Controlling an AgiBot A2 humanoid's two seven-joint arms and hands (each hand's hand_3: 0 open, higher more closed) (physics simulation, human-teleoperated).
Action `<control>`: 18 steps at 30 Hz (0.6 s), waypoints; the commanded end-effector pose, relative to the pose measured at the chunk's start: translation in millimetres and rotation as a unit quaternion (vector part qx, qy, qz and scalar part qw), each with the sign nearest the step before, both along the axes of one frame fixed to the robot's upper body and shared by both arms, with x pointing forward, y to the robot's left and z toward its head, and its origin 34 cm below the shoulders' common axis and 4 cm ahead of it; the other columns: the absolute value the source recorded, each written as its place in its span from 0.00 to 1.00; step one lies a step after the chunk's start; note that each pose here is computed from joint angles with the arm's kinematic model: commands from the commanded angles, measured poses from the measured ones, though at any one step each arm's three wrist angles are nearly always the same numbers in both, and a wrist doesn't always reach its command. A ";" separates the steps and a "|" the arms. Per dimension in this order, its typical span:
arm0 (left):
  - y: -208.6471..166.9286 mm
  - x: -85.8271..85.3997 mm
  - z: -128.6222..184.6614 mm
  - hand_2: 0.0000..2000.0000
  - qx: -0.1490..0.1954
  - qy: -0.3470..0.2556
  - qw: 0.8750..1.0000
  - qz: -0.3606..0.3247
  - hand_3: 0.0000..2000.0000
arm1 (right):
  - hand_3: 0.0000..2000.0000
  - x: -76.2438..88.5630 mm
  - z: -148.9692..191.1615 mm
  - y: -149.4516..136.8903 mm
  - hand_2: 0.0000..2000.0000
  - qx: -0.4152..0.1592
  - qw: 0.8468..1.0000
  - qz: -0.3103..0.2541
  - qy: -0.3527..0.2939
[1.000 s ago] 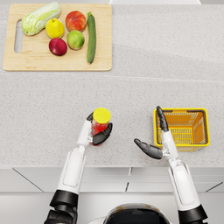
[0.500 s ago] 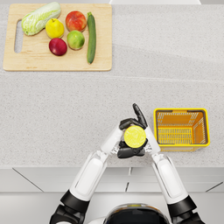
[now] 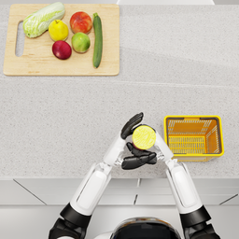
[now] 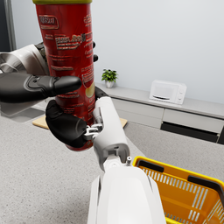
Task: Pick up the red potato chip and place it into the yellow basket
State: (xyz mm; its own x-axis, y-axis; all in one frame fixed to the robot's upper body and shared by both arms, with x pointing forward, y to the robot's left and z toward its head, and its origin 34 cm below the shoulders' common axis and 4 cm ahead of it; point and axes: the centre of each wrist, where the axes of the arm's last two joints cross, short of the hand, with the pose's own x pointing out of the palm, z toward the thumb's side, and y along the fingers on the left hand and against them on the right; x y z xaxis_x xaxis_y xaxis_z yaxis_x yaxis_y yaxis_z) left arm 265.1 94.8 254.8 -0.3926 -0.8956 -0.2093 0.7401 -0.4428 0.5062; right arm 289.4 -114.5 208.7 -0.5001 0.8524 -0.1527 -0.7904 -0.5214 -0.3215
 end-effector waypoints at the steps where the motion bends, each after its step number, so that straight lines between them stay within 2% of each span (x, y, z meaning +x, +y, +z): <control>1: 56.3 6.5 26.6 0.00 -0.060 -0.039 0.993 0.098 0.00 | 1.00 15.9 49.0 -33.2 1.00 0.067 0.992 -0.080 -0.067; 4: 91.4 12.6 29.2 0.00 -0.090 -0.039 0.982 0.161 0.00 | 1.00 21.7 66.9 -77.2 1.00 0.109 0.976 -0.166 -0.093; 10: 96.4 25.9 6.7 0.00 -0.085 0.010 0.981 0.176 0.00 | 1.00 13.2 53.7 -134.5 1.00 0.160 0.942 -0.285 -0.079; 14: 95.4 30.8 3.7 0.00 -0.085 0.020 0.980 0.176 0.00 | 1.00 5.4 34.8 -151.6 1.00 0.152 0.932 -0.325 0.062; 18: 93.3 31.6 -0.4 0.00 -0.084 0.028 0.981 0.174 0.00 | 1.00 5.2 5.2 -137.3 1.00 0.126 0.930 -0.309 0.151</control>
